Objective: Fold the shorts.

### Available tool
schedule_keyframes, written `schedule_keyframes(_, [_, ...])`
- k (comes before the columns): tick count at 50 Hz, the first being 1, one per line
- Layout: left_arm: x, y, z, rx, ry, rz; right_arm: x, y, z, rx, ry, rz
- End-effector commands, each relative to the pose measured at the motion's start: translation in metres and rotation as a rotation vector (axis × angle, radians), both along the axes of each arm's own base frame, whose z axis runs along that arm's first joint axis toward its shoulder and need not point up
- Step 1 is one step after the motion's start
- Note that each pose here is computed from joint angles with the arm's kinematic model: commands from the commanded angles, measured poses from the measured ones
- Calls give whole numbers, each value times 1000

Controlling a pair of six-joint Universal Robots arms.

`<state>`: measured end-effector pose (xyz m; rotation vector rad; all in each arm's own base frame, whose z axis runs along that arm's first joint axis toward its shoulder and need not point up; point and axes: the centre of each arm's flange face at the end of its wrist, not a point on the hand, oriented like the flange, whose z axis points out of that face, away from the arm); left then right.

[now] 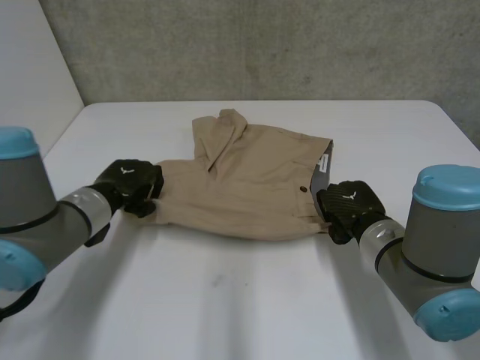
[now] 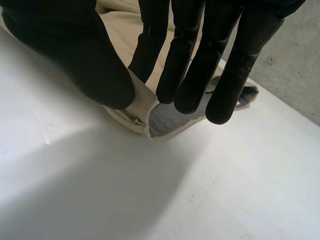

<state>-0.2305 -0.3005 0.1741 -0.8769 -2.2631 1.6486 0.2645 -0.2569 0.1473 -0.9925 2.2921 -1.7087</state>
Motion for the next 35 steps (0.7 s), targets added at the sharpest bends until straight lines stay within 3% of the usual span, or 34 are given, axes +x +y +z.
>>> schedule_keyframes(1, [8,51,45,-38,0,-17,-1,9,13,-56,93,50])
schedule_keyframes(7, [21,83,43,-28,-123,-41,-8,19,22,-53,224,100])
schedule_keyframes(13, [30,124,25,128,-275,-122,-18,38,28,-2,387,182])
schedule_keyframes(23, [35,189,8,373,-324,-219,-45,85,21,203,655,363])
schedule_keyframes(27, [29,195,8,323,-324,-258,-51,86,22,211,678,381])
schedule_keyframes(35, [14,149,31,39,-272,-223,-47,78,19,158,621,351])
